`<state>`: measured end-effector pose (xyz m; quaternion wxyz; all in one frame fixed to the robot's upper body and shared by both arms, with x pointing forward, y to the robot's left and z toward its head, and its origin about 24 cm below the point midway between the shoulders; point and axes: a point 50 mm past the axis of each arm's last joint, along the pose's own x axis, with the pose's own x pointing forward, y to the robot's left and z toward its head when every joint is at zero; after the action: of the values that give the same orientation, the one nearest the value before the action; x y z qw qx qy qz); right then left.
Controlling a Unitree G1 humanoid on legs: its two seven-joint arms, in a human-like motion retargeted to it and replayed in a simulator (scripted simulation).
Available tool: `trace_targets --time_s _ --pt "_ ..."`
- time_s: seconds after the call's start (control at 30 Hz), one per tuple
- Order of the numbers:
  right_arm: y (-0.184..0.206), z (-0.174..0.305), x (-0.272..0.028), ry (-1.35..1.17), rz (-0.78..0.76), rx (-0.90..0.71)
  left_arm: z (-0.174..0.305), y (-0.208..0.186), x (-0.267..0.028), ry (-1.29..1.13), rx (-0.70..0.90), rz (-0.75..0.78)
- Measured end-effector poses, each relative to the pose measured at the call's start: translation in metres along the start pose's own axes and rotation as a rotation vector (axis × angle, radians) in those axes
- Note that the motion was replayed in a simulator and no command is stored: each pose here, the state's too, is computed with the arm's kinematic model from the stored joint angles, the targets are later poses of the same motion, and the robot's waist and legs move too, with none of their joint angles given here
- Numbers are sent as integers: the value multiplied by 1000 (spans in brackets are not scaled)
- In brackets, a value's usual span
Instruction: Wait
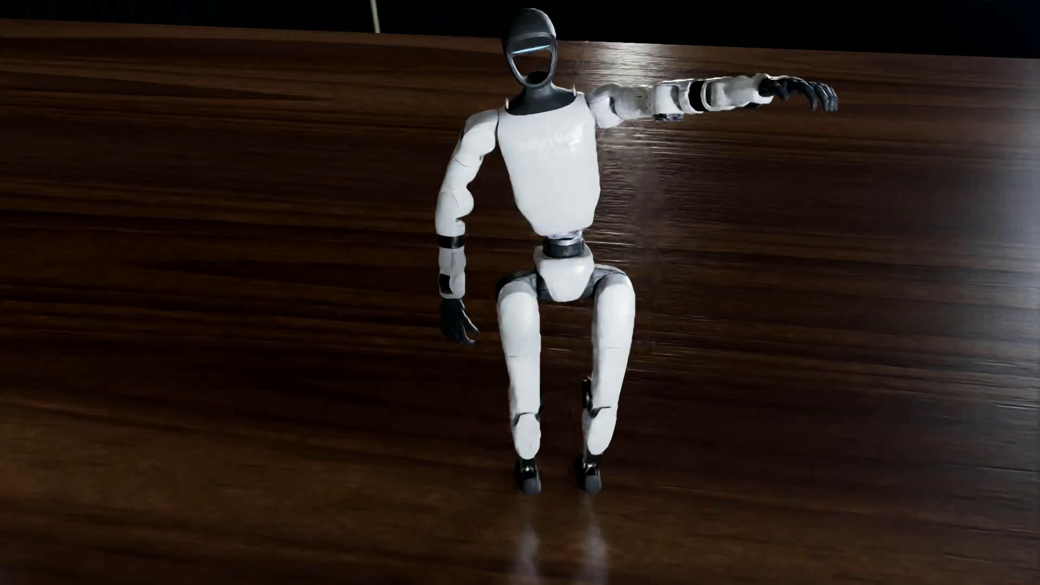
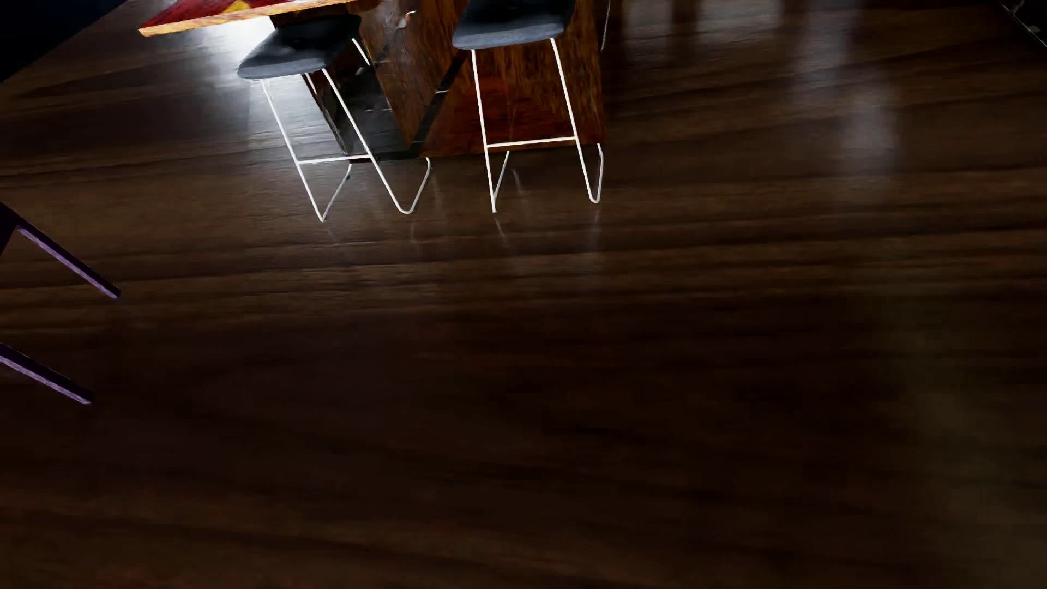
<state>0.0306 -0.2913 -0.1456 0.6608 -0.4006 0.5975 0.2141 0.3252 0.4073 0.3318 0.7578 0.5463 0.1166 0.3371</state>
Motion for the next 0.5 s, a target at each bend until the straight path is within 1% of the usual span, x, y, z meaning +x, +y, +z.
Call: trace_targets --time_s 0.03,0.1,0.17,0.23,0.27,0.3,0.33,0.4,0.47,0.5 --pt "5 0 0 0 12 1 0 -7 0 6 9 -17" --pt "13 1 1 -1 38 -24 -7 -49 -2 5 86 -115" --pt "14 6 3 -1 52 -93 -23 -107 -13 22 181 -257" --pt "8 16 6 -10 42 -115 -41 -170 -35 24 264 -420" --pt "3 25 7 -31 27 -105 -53 -201 -51 27 304 -507" --pt "-4 37 9 -65 -2 -34 -68 -229 -69 43 339 -593" --pt "-8 49 9 -99 -12 -33 -80 -256 -90 49 366 -676" --pt "-11 71 10 -166 -29 40 -107 -303 -139 67 411 -849" --pt "-7 85 10 -209 -19 48 -129 -337 -189 82 434 -1001" --pt "-3 90 10 -215 -4 14 -139 -347 -209 107 447 -1055"
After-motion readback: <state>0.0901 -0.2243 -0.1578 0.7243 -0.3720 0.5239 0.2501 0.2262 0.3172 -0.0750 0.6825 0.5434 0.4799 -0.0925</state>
